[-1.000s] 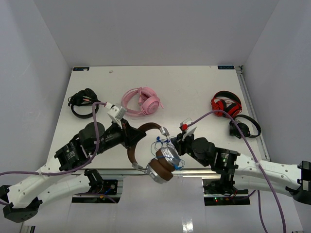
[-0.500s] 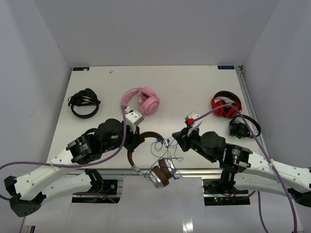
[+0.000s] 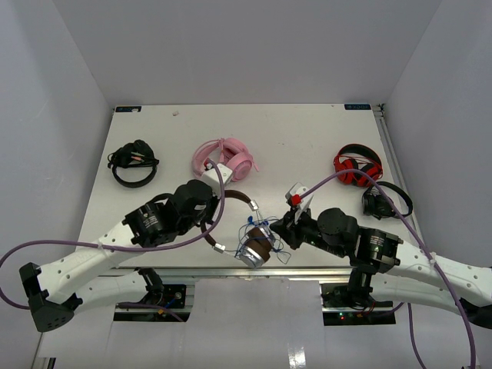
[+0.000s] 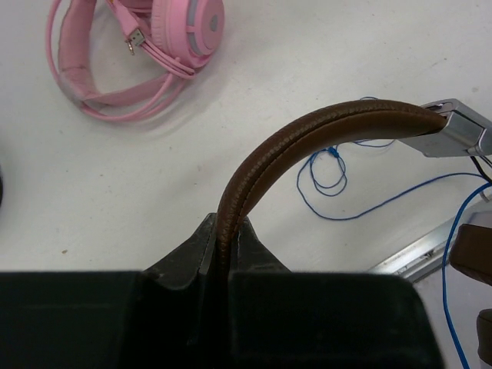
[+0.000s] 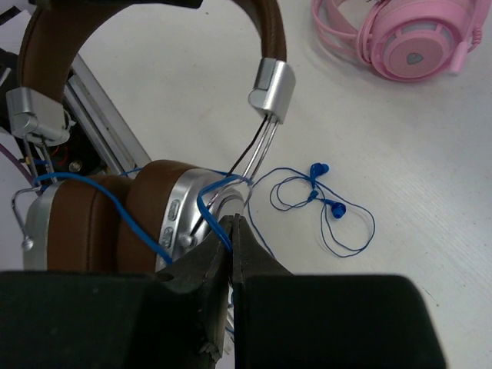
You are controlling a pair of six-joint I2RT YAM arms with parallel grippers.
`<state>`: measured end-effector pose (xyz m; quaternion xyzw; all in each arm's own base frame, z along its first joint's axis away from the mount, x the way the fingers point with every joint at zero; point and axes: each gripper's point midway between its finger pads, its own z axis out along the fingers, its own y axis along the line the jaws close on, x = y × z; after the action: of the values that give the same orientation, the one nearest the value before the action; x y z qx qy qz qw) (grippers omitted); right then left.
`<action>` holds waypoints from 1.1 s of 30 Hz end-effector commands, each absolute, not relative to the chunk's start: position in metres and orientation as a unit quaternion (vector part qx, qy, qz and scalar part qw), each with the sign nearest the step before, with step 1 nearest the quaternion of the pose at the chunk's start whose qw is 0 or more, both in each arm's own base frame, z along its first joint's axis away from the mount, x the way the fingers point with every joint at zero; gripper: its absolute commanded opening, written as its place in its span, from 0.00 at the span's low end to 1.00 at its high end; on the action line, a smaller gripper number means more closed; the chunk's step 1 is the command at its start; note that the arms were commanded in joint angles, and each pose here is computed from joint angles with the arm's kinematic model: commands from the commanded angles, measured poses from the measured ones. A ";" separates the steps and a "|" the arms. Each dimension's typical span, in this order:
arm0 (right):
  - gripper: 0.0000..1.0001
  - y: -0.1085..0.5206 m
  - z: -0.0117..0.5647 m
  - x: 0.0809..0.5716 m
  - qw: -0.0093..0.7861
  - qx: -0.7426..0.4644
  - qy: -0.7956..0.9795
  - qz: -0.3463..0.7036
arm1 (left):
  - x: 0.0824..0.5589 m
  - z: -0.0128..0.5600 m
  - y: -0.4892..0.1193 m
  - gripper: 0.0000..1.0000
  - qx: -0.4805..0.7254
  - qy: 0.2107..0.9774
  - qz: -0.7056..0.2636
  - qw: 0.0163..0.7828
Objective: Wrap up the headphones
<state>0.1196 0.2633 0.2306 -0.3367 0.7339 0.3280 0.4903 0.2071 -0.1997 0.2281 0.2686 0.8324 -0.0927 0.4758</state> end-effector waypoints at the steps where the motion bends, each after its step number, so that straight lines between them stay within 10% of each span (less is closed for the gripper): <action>1: 0.08 0.269 0.244 0.109 0.486 -0.359 0.714 0.354 | 0.226 0.258 -0.200 0.00 0.244 0.814 -0.074 0.522; 33: 0.08 0.290 0.294 0.136 0.526 -0.364 0.702 0.311 | 0.257 0.251 -0.205 0.00 0.248 0.796 0.015 0.553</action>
<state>0.1232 0.2853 0.2539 -0.3869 0.7258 0.3076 0.4784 0.2569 -0.2019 0.2372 0.2557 0.8110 0.0355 0.5250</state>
